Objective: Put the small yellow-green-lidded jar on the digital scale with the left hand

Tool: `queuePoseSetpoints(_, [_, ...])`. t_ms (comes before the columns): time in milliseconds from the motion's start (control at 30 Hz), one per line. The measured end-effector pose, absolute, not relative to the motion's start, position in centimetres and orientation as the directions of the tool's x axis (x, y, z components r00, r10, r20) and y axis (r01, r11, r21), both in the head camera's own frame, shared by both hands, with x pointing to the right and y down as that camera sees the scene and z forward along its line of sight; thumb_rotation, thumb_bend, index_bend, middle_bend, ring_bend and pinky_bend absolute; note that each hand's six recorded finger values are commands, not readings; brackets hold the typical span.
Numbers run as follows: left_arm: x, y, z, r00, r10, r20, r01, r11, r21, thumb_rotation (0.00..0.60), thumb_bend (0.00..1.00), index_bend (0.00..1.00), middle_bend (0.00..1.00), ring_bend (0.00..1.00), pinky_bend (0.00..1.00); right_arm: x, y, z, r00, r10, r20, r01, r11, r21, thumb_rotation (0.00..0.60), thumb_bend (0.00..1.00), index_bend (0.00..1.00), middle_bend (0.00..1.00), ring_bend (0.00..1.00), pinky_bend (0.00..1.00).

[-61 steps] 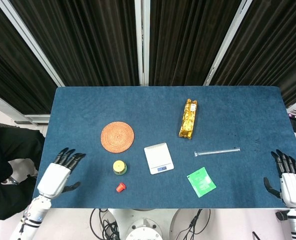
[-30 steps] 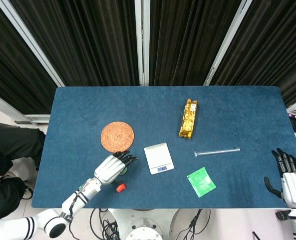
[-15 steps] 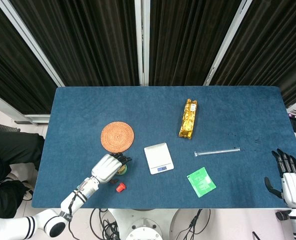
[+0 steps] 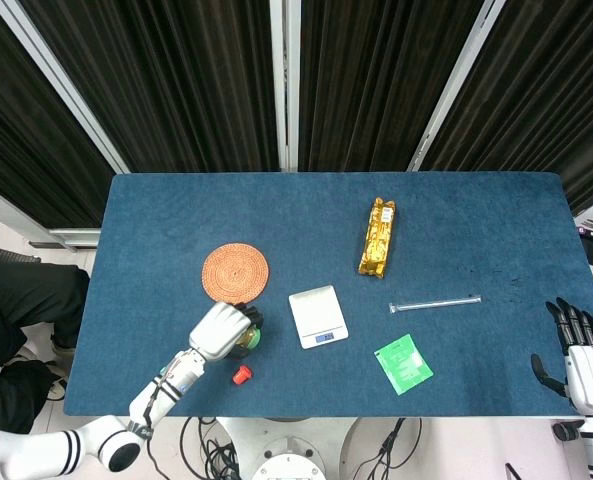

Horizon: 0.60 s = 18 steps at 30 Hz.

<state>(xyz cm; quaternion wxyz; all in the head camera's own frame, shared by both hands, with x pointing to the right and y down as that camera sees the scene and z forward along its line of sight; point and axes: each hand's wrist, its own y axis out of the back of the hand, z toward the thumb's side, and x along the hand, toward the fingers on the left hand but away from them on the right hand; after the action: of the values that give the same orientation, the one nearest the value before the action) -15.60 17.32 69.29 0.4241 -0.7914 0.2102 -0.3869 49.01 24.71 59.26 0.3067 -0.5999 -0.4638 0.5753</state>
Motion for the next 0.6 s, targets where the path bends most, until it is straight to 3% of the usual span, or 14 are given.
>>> queuePoseSetpoints(367, [-9.0,14.5,67.0,0.702,-0.615,0.359,-0.019,-0.52,-0.854,0.6,0.2,0.46,0.48,0.45,0.68,49.2,24.8,59.1,-0.096,0.912,-0.399,0.211,-0.373,-0.903,0.6,0.3,0.0,0.0,0.0,0.0])
queuePoseSetpoints(600, [-5.3,13.5,68.0,0.719,-0.593,0.364,-0.013,-0.535,-0.845,0.6,0.21,0.46,0.48,0.46,0.69,49.8,24.8,58.8,-0.106,0.917,-0.385,0.22,-0.356,-0.908,0.6,0.3,0.0,0.0,0.0,0.0])
